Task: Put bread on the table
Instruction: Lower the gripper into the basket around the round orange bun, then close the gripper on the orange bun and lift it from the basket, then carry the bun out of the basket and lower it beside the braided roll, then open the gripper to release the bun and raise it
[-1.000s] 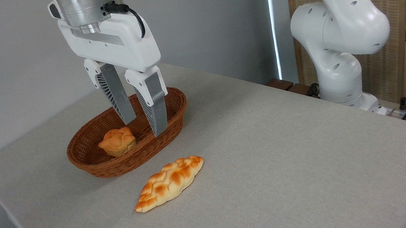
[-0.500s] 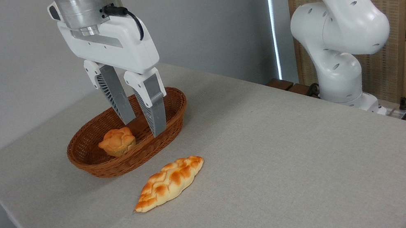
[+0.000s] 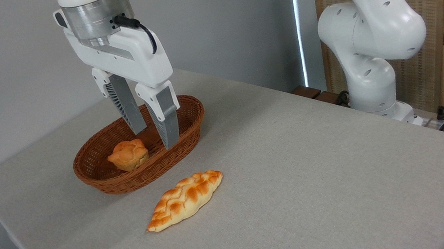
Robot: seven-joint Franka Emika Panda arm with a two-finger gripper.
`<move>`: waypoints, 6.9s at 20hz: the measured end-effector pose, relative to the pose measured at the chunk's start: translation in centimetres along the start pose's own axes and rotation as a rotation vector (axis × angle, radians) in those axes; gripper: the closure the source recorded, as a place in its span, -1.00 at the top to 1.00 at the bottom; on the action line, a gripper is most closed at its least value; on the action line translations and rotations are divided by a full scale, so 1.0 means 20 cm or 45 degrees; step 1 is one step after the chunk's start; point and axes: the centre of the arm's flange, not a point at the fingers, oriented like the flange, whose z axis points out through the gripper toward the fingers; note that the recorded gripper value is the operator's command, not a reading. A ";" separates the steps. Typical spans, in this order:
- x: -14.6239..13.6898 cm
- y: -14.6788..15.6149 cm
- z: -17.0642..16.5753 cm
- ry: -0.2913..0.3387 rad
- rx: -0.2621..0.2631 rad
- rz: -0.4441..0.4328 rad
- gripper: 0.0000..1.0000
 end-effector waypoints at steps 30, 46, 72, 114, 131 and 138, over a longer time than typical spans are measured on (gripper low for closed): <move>0.42 0.92 0.69 0.216 0.006 0.308 1.00; 0.43 0.97 0.96 0.248 0.085 0.367 1.00; 0.46 0.96 0.89 0.305 0.108 0.360 0.04; -0.44 -0.11 0.76 -0.157 0.008 0.476 0.99; -0.41 -0.14 0.59 -0.098 0.077 0.457 1.00; -0.36 -0.13 0.14 0.057 0.047 0.267 1.00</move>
